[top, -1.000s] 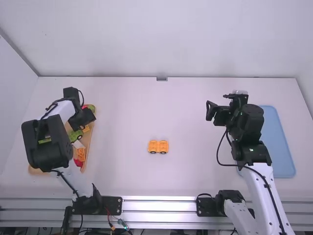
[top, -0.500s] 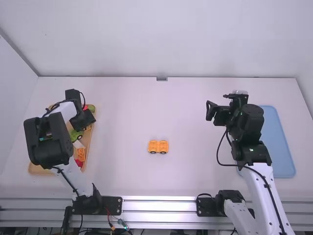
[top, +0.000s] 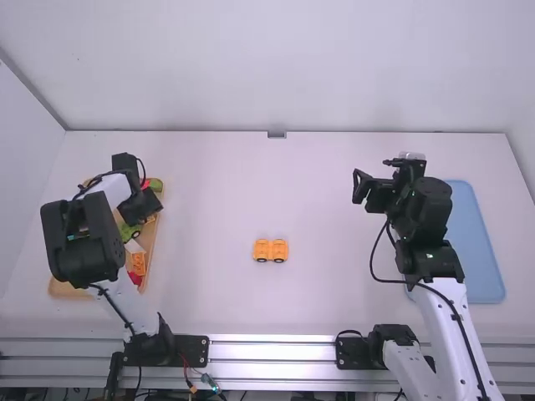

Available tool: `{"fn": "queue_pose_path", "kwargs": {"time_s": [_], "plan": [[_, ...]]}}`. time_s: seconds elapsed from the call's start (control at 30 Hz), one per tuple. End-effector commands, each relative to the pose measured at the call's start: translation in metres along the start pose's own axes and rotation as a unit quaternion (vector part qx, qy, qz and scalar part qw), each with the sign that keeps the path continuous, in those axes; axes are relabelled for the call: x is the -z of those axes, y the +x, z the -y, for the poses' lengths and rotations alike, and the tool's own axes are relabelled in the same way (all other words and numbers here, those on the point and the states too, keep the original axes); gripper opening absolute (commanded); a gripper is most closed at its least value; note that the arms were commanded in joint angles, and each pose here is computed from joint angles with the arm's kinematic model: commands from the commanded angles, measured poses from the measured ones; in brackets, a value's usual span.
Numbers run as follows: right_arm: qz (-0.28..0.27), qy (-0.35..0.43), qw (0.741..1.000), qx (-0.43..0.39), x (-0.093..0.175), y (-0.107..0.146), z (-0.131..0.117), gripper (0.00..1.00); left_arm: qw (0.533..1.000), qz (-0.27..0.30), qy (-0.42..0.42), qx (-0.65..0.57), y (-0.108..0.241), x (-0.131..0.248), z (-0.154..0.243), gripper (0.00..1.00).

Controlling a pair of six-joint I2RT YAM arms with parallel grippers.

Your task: Assemble lego blocks to make yellow taxi

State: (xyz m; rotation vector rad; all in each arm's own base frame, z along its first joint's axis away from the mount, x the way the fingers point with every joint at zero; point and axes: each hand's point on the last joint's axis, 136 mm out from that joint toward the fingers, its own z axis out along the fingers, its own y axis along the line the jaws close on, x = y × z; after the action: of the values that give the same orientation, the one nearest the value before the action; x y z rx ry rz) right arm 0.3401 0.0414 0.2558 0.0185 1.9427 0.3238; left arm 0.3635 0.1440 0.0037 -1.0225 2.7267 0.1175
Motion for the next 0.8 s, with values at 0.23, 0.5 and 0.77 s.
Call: {"fn": "queue_pose_path", "kwargs": {"time_s": [0.23, 0.5, 0.77], "plan": [[0.011, -0.007, 1.0, -0.001, 0.002, -0.011, -0.005, 0.99, 1.0, -0.018, -0.014, 0.003, 0.015, -0.013, -0.01, 0.52], [0.01, -0.007, 1.0, 0.0, 0.002, -0.01, -0.005, 0.99, 1.0, -0.029, 0.002, 0.006, 0.019, -0.012, -0.004, 0.5], [0.01, -0.007, 1.0, 0.0, 0.002, -0.01, -0.005, 0.98, 0.999, -0.035, 0.011, -0.012, 0.021, -0.011, -0.001, 0.43]]}}
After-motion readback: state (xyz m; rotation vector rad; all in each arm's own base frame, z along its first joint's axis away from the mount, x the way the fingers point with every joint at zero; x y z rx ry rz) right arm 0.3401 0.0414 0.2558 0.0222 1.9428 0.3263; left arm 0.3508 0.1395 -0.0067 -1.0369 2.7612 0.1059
